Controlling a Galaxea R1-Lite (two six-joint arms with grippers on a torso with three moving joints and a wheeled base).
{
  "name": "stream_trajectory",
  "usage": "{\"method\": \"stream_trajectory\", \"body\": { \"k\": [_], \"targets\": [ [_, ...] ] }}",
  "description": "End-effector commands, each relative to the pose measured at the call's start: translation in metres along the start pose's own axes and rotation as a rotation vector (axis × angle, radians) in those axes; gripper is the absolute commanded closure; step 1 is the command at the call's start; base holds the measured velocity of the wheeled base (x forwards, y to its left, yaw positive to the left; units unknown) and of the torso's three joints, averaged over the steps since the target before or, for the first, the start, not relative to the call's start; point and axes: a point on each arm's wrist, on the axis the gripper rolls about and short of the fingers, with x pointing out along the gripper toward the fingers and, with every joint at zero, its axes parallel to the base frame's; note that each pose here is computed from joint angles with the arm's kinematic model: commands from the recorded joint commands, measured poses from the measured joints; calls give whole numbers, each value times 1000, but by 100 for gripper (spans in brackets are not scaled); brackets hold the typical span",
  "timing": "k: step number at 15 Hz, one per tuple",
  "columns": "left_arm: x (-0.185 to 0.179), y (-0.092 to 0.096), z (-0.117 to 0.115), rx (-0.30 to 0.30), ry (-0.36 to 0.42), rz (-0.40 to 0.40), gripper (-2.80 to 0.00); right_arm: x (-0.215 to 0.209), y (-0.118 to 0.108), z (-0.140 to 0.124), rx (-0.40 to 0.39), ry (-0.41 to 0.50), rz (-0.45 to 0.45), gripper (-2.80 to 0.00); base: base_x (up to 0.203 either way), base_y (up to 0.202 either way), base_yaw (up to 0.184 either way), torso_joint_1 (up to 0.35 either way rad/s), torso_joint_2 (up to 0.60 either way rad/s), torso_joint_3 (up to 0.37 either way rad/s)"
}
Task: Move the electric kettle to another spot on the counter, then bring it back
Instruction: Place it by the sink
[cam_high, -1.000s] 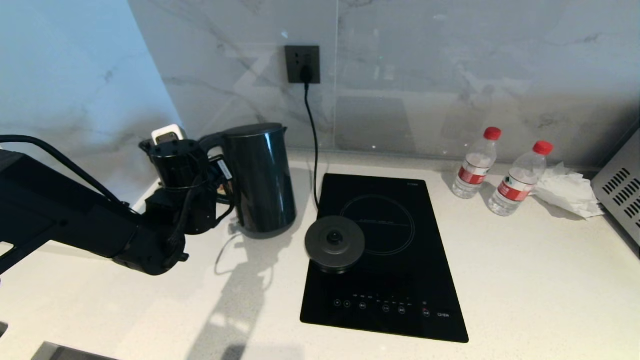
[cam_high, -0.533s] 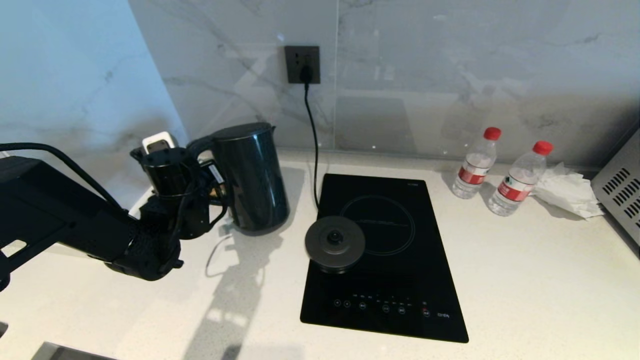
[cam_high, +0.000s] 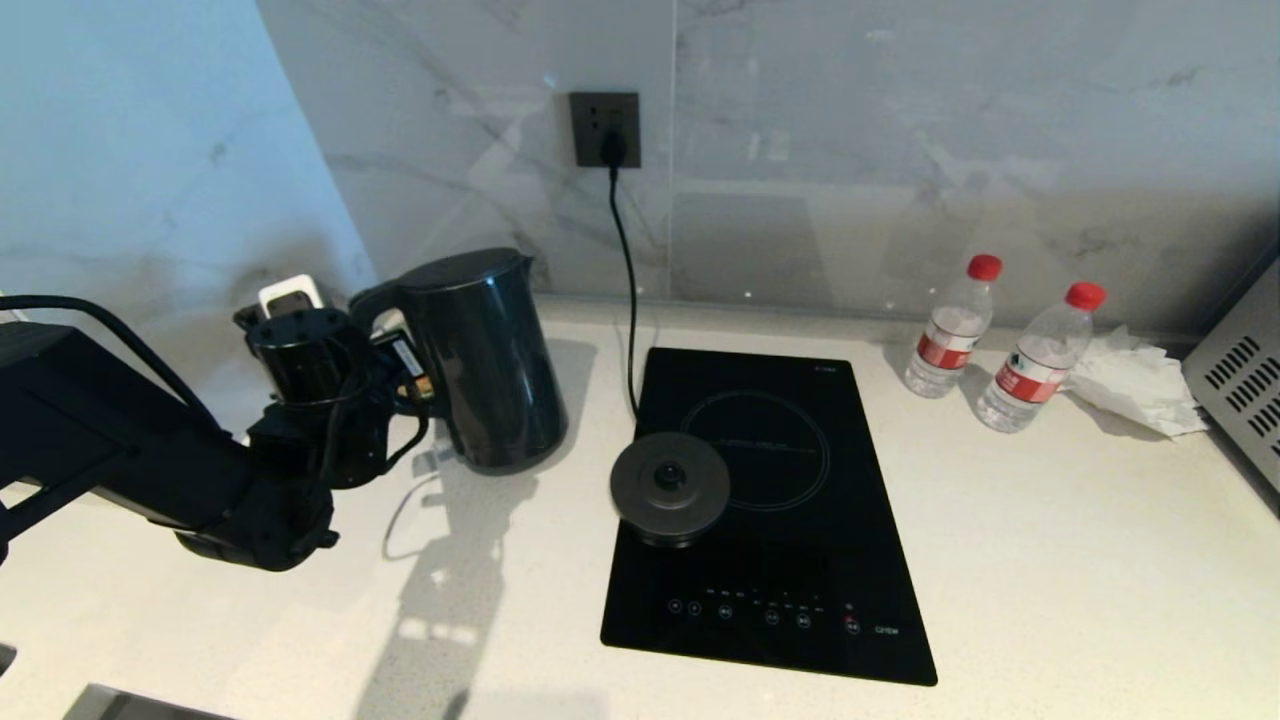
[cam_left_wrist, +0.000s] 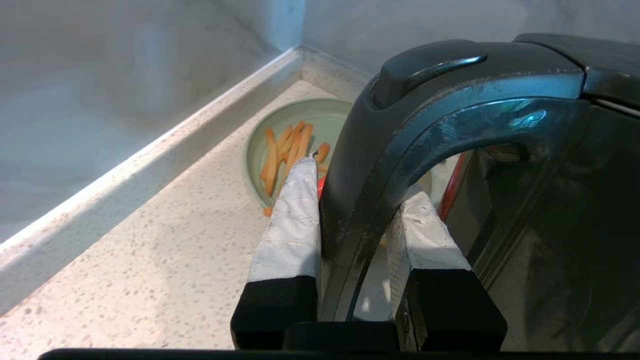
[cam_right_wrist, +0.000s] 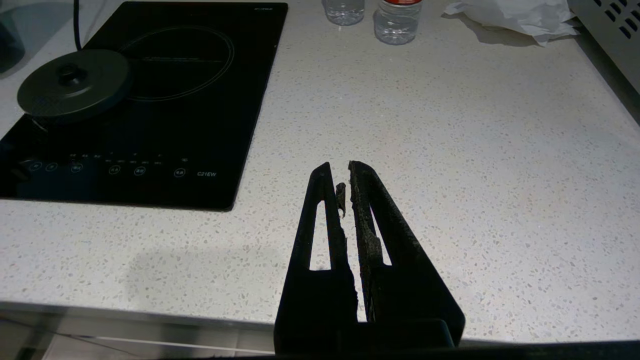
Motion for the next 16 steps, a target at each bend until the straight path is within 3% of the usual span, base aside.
{"method": "stream_trajectory", "body": {
  "k": [1, 11, 13, 16],
  "targets": [
    [-1, 3, 1, -4, -9, 2, 0, 0, 0, 0, 0, 0, 0, 0, 0, 0, 0, 0, 0, 0],
    [-2, 19, -11, 34, -4, 18, 0, 0, 0, 0, 0, 0, -1, 0, 0, 0, 0, 0, 0, 0],
    [-8, 22, -19, 106, 29, 19, 0, 0, 0, 0, 0, -1, -1, 0, 0, 0, 0, 0, 0, 0],
    [-9, 23, -25, 122, 46, 20, 0, 0, 0, 0, 0, 0, 0, 0, 0, 0, 0, 0, 0, 0]
  ]
}}
